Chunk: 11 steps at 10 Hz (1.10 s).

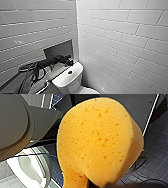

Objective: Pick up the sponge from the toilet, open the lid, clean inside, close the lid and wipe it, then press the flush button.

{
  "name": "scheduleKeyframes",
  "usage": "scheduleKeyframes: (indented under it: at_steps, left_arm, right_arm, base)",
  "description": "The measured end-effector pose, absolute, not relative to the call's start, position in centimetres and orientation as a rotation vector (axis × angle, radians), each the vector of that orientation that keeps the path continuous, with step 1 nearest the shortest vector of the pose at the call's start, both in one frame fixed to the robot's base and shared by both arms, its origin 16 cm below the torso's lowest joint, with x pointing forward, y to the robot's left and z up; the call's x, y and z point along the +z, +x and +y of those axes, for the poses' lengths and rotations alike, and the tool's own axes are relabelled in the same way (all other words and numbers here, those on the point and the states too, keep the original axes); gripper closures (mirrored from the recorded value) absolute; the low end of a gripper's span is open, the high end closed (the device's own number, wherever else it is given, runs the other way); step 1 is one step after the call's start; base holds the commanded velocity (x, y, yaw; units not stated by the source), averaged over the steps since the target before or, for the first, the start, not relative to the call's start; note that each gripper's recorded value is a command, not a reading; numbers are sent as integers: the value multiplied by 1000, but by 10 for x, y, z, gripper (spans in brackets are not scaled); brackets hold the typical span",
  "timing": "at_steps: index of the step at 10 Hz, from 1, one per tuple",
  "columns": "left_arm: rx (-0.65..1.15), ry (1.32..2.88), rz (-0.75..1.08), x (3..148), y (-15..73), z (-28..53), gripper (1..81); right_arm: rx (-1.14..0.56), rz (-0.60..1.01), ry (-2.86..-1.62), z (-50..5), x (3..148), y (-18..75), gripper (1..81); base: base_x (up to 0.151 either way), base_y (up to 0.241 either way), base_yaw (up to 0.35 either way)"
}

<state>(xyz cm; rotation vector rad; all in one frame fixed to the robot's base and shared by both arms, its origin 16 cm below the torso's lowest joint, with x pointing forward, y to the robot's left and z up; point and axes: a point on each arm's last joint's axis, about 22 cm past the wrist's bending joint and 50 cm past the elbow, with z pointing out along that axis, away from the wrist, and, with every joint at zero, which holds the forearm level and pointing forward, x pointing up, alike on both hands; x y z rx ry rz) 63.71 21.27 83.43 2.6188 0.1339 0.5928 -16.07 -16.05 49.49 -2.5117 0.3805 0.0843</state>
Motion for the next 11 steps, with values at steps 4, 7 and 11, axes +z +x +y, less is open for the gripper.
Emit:
scheduleKeyframes:
  at_steps: [4, 7, 11]
  left_arm:
    - [645, 2694, 206, 830, 656, 234, 811]
    - [651, 2744, 254, 810, 663, 244, 811]
    - [528, 2808, 287, 729, 652, 254, 811]
  right_arm:
    - [84, 380, -2512, -161, 495, -160, 811]
    - [109, 390, -2510, -158, 496, -167, 811]
    - [212, 426, -2503, -152, 502, -192, 811]
  base:
    - [0, 0, 0]
    - [0, 0, 0]
    - [0, 0, 0]
